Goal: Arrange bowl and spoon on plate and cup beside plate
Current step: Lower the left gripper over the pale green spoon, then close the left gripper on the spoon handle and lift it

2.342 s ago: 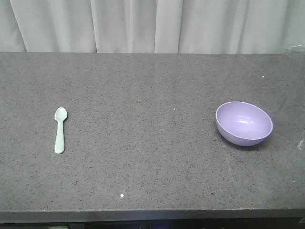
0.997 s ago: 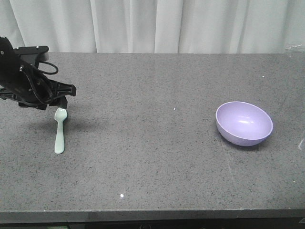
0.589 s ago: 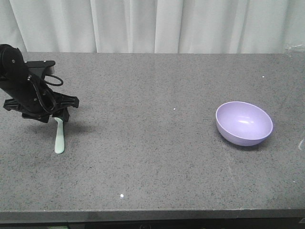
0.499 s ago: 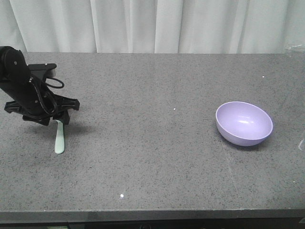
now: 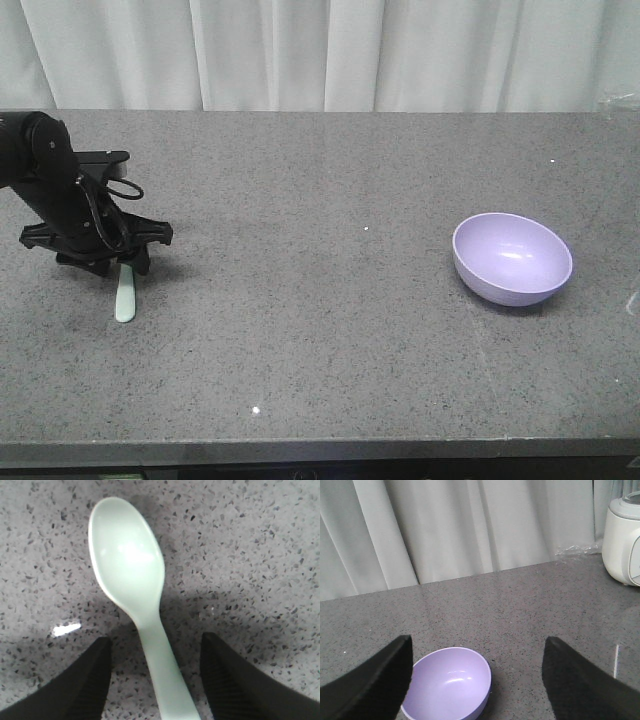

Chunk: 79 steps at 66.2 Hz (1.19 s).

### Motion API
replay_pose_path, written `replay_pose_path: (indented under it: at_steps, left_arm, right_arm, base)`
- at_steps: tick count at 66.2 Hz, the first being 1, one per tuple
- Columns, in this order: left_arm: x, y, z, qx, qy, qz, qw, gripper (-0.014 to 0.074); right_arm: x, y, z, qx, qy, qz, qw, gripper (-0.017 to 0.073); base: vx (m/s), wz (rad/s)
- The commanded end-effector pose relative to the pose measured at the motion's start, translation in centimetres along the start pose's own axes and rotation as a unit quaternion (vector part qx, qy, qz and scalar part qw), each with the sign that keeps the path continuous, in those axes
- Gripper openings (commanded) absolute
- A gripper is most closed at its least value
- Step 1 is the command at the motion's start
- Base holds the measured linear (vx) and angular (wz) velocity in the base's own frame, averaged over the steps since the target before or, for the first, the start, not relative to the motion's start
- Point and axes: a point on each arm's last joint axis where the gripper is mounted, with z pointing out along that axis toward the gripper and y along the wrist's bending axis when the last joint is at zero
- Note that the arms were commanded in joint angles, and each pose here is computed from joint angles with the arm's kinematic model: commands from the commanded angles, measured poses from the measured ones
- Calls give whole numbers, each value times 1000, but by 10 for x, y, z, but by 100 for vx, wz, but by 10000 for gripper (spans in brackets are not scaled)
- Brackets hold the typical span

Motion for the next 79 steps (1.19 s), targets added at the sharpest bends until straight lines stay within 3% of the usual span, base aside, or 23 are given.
replay_pose_path:
  at_steps: [1,13,24,42,56,65,70,79]
  left_arm:
    - [1,-1,-6,5,11,-6,1000,382]
    - [5,1,-1,-3,35,-1,999,237]
    - [8,1,2,-9,55,25,998,-5]
    - [4,0,-11,-5,23,37,999,-8]
    - [3,-5,-66,10,-74,47,996,-8]
    - [9,-14,-126,53,-178,49,981,-8]
    - [15,-20,-159,89,-235,50,967,-8]
    - [33,-33,-216,173,-326,52,928,-8]
  right_arm:
    - [-17,3,-2,-8,-47,-6,999,532]
    - [-17,3,-2,-8,-47,-6,999,532]
    - [-17,3,-2,-8,-47,-6,999,532]
    - [-17,3,-2,-8,-47,-6,999,532]
    - [-16,2,-2,-6,-43,-12,999,532]
    - [-24,3,1,2,-18,-14,1000,527]
    - [-34,4,5,7,-2,-23,1000,527]
    - [-58,7,18,17,37,-46,998,527]
  base:
    - [0,0]
    - [0,0]
    - [0,0]
    - [0,0]
    - [0,0]
    - [0,0]
    - [0,0]
    - [0,0]
